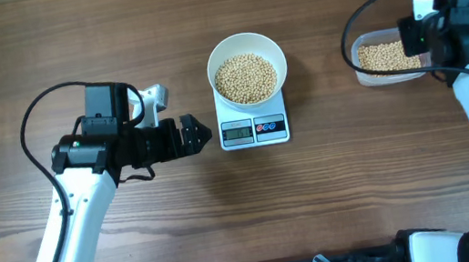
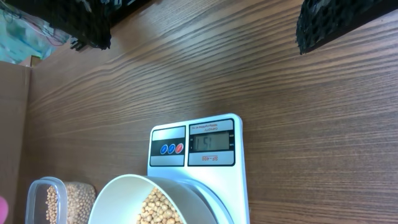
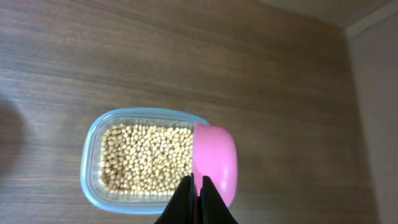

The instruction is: Scoop item into bowl and weigh 150g on scale

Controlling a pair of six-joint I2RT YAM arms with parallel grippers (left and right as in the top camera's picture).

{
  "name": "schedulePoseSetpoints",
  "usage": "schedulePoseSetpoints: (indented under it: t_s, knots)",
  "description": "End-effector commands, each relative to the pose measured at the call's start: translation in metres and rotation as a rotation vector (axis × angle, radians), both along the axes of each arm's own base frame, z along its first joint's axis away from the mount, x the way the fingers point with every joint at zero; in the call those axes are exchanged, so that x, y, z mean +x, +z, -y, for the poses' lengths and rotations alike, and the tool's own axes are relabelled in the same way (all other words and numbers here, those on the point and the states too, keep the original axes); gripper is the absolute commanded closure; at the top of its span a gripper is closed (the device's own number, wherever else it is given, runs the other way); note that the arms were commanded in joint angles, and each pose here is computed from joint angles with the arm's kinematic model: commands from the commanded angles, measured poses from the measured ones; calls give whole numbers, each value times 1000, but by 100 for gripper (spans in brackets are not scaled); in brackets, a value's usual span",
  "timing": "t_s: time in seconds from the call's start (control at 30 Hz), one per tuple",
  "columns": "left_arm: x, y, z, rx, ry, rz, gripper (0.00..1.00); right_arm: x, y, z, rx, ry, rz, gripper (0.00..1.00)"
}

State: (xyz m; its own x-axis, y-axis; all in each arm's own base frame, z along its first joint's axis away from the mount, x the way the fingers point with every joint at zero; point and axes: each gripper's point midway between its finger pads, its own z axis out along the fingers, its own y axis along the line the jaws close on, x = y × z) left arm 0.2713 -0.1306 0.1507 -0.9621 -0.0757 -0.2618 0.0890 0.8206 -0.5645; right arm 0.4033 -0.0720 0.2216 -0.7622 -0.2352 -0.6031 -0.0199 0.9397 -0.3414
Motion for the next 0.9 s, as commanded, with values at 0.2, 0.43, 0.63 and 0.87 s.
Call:
schedulePoseSetpoints:
  t_s: [0.2, 0.43, 0.63, 0.87]
  knots:
    - [4, 9, 3, -15, -7, 23, 0, 8, 11, -60, 287, 117, 63, 96]
    - [4, 9, 3, -15, -7, 23, 0, 16, 111, -119, 629, 325, 378, 96]
    - [4, 9, 3, -15, -7, 23, 0, 0, 156, -165, 794, 563, 455, 96]
    - [4, 9, 3, -15, -7, 23, 0, -12, 102, -219, 769, 650, 245, 96]
